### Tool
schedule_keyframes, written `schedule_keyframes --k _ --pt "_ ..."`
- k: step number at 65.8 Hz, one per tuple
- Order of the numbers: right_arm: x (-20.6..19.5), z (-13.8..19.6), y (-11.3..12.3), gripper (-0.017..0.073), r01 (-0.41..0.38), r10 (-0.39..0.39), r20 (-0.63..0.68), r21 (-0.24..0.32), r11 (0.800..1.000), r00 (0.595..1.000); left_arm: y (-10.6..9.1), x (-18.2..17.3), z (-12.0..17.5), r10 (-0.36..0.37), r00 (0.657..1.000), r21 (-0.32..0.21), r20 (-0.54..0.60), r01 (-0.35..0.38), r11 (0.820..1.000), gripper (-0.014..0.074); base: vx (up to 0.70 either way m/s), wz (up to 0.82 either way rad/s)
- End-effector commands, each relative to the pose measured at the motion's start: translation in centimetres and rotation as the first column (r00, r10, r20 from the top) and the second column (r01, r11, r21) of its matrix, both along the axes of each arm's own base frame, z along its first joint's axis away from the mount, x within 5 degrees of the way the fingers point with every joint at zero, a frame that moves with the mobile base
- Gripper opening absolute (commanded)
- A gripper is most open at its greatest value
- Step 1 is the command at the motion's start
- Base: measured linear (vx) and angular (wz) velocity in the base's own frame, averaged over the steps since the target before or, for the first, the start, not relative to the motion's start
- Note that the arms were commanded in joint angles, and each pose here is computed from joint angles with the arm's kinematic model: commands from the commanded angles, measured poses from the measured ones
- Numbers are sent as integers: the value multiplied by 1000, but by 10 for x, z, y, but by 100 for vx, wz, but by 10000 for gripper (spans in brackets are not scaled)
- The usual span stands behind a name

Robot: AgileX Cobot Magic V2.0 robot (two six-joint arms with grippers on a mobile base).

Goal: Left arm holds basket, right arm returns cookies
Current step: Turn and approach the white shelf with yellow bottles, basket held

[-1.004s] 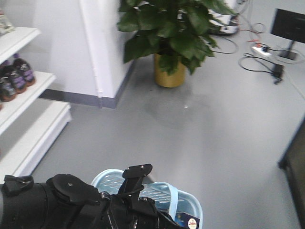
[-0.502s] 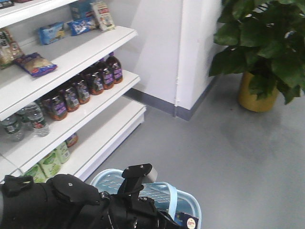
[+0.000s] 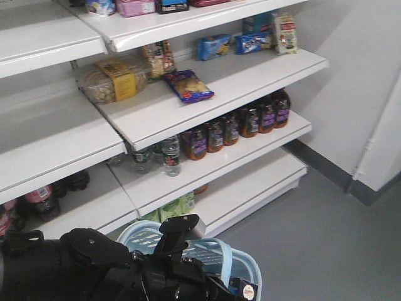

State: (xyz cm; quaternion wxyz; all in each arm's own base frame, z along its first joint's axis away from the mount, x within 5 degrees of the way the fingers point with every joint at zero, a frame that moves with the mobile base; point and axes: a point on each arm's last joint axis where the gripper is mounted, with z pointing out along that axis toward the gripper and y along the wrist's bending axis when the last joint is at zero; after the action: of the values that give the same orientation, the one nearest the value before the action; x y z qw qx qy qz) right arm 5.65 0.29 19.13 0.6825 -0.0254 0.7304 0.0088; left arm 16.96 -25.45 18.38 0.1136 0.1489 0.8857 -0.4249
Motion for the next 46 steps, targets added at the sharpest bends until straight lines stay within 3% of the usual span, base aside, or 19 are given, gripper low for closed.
schedule_keyframes --k 1,46 --pt "0 8 0 -8 2 -3 81 8 1000 997 -5 -2 23 -13 1000 -89 14 14 996 -6 17 68" --pt "0 8 0 -8 2 -3 81 8 1000 997 -5 -3 23 -15 1000 -90 13 16 996 -6 17 63"
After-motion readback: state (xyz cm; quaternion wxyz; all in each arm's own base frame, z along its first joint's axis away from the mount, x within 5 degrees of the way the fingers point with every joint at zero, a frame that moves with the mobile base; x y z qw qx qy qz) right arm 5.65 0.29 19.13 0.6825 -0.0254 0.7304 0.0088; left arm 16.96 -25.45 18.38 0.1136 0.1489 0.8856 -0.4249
